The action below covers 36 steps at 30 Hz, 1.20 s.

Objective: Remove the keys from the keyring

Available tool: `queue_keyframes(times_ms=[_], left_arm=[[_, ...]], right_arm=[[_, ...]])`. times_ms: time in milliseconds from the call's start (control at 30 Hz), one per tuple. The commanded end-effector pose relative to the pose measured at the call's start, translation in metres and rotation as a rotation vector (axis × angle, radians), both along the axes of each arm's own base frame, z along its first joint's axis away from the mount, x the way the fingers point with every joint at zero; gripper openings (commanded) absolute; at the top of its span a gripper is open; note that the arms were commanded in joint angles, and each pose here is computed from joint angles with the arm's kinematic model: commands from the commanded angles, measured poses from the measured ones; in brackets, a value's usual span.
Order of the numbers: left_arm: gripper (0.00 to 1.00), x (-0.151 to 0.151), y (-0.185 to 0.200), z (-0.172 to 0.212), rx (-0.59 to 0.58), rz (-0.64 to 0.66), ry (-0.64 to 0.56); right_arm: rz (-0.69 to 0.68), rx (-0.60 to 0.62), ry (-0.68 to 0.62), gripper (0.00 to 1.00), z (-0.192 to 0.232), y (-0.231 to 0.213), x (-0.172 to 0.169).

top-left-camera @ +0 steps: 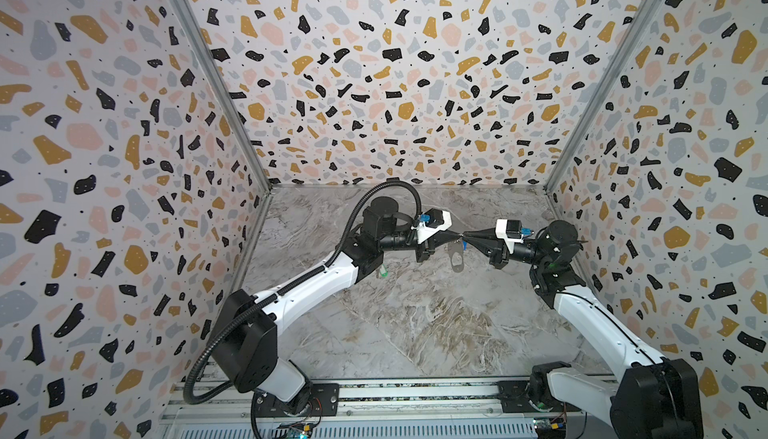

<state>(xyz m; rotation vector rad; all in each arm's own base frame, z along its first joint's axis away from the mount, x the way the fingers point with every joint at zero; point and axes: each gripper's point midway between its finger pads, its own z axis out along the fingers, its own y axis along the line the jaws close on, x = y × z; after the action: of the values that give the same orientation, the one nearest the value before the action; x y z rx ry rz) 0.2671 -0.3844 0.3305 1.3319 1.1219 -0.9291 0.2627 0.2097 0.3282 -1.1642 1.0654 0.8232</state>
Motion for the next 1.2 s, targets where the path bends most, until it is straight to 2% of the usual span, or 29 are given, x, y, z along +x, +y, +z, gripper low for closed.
queue_keyframes(times_ms=[0,167,267,333,400,467,567,800,1167], left_arm=[[0.00,-0.003,0.002,0.020,-0.039,-0.020,-0.064],[0.00,0.002,0.003,0.017,-0.015,0.011,-0.071],[0.00,0.009,0.004,0.011,0.030,0.056,-0.079],[0.08,0.014,0.006,0.007,0.065,0.089,-0.093],[0.11,0.019,0.007,0.005,0.102,0.122,-0.121],[0.28,0.024,0.009,0.004,0.151,0.179,-0.165],[0.31,0.026,0.011,0.001,0.241,0.235,-0.263],[0.32,0.023,0.010,-0.011,0.404,0.280,-0.413],[0.28,0.025,0.010,-0.017,0.521,0.356,-0.546]], right_arm=[[0.024,0.004,-0.009,0.11,0.006,0.002,-0.005],[0.016,0.003,0.001,0.00,0.007,0.002,-0.005],[0.003,-0.012,0.026,0.00,0.005,0.001,-0.002],[-0.008,-0.026,0.039,0.00,0.003,0.002,-0.001],[-0.020,-0.043,0.055,0.00,0.000,0.002,0.001],[-0.041,-0.062,0.079,0.00,-0.004,0.002,0.005],[-0.060,-0.090,0.118,0.00,-0.010,0.004,0.009],[-0.085,-0.129,0.182,0.00,-0.020,0.007,0.015],[-0.085,-0.156,0.222,0.00,-0.027,0.010,0.016]])
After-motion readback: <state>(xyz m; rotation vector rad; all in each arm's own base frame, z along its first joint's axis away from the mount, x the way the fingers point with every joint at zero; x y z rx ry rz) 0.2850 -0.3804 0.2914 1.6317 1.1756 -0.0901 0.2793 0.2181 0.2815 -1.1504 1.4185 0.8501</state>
